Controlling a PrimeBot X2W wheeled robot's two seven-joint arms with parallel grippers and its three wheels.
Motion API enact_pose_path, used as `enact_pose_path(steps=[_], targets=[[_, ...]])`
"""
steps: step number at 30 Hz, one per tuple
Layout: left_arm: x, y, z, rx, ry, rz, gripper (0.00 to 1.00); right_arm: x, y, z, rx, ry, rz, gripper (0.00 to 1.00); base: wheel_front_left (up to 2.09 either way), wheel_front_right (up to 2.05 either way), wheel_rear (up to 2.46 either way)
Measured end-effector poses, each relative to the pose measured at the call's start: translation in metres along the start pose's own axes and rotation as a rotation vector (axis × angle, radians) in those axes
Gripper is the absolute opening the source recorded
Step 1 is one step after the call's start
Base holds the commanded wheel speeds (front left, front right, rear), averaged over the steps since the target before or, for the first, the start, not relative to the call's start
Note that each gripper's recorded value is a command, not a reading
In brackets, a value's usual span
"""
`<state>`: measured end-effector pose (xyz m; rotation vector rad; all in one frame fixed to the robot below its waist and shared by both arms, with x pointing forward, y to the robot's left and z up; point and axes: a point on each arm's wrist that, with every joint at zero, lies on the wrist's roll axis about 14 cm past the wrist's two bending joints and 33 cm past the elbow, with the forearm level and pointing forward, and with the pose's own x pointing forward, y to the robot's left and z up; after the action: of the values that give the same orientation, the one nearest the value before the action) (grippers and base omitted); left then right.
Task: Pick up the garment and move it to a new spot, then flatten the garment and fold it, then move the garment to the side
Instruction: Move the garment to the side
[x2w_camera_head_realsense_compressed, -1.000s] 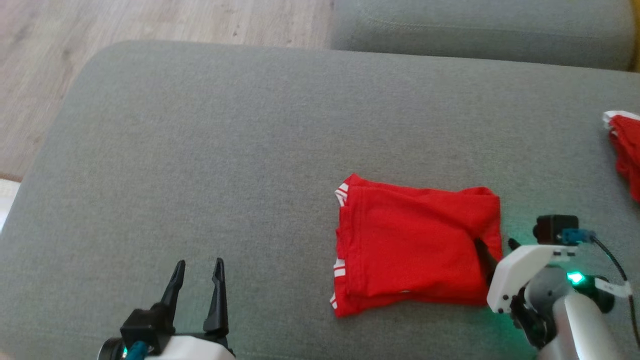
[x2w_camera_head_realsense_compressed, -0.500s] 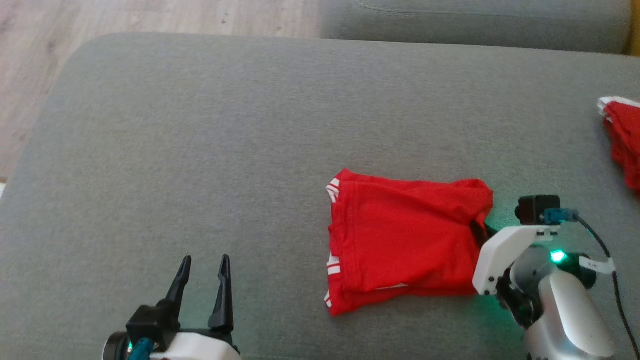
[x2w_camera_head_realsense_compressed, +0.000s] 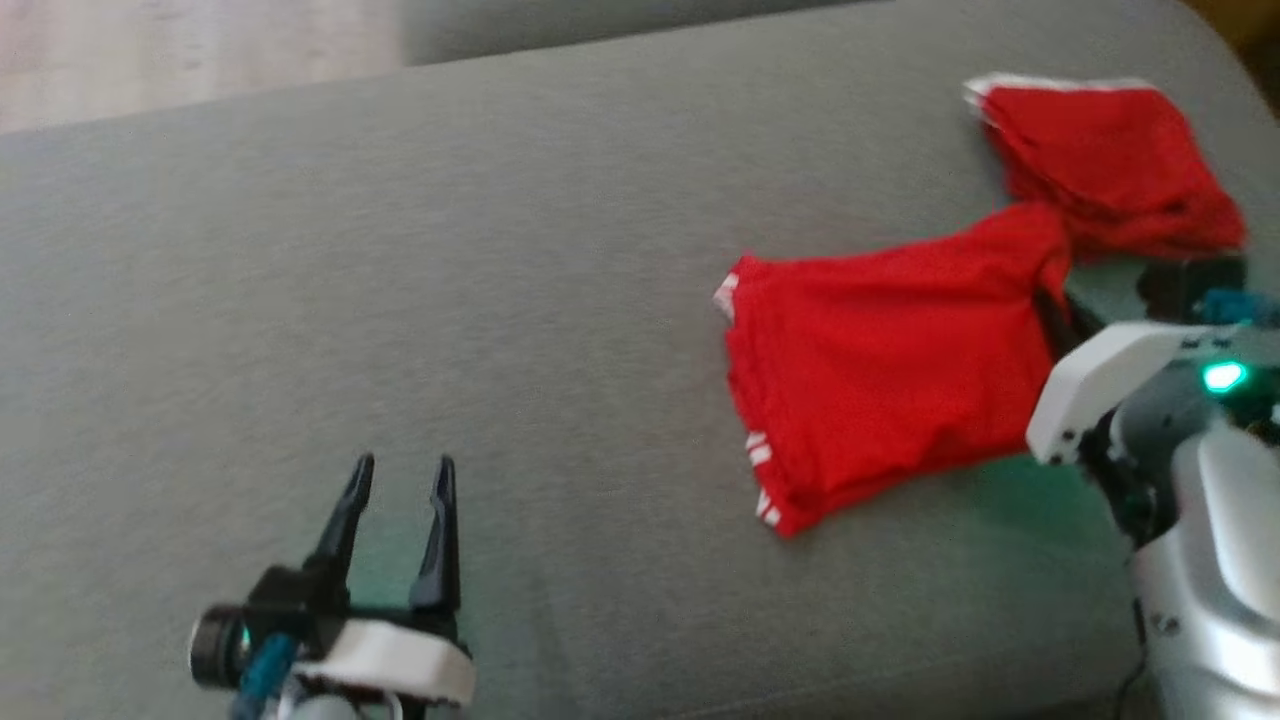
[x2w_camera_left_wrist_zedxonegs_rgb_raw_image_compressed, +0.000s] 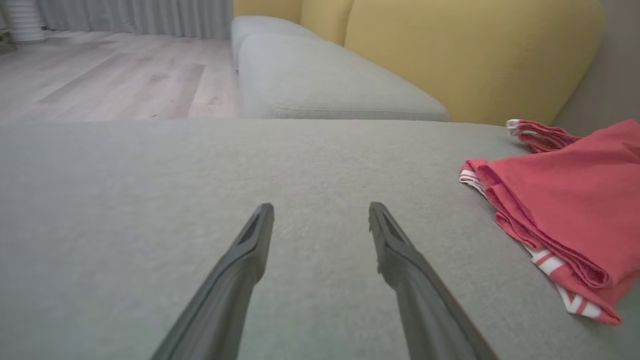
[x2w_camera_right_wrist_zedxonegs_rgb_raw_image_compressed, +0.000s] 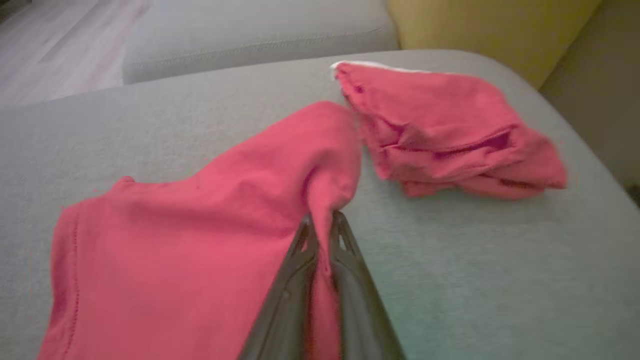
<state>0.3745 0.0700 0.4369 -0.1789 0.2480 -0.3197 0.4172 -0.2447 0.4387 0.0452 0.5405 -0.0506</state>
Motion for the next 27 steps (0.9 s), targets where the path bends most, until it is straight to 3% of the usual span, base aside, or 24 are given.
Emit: enact_pose_path(steps=[5, 10, 15, 27], targets=[[0.038, -0.039, 0.005, 0.025, -0.001, -0.149, 1.00, -0.019, -0.051, 0.009, 0.014, -0.039, -0.126, 0.00, 0.00, 0.00, 0.00], [0.058, -0.067, 0.000, 0.022, 0.018, -0.243, 1.00, -0.029, -0.069, 0.006, 0.003, -0.037, -0.175, 0.00, 0.00, 0.00, 0.00], [0.059, -0.072, -0.007, 0.018, 0.039, -0.262, 1.00, -0.025, -0.059, 0.010, -0.027, -0.040, -0.148, 0.00, 0.00, 0.00, 0.00], [0.034, -0.034, 0.006, 0.009, -0.006, -0.117, 1.00, -0.001, 0.002, 0.109, -0.173, -0.184, 0.021, 0.00, 0.00, 0.00, 0.00]])
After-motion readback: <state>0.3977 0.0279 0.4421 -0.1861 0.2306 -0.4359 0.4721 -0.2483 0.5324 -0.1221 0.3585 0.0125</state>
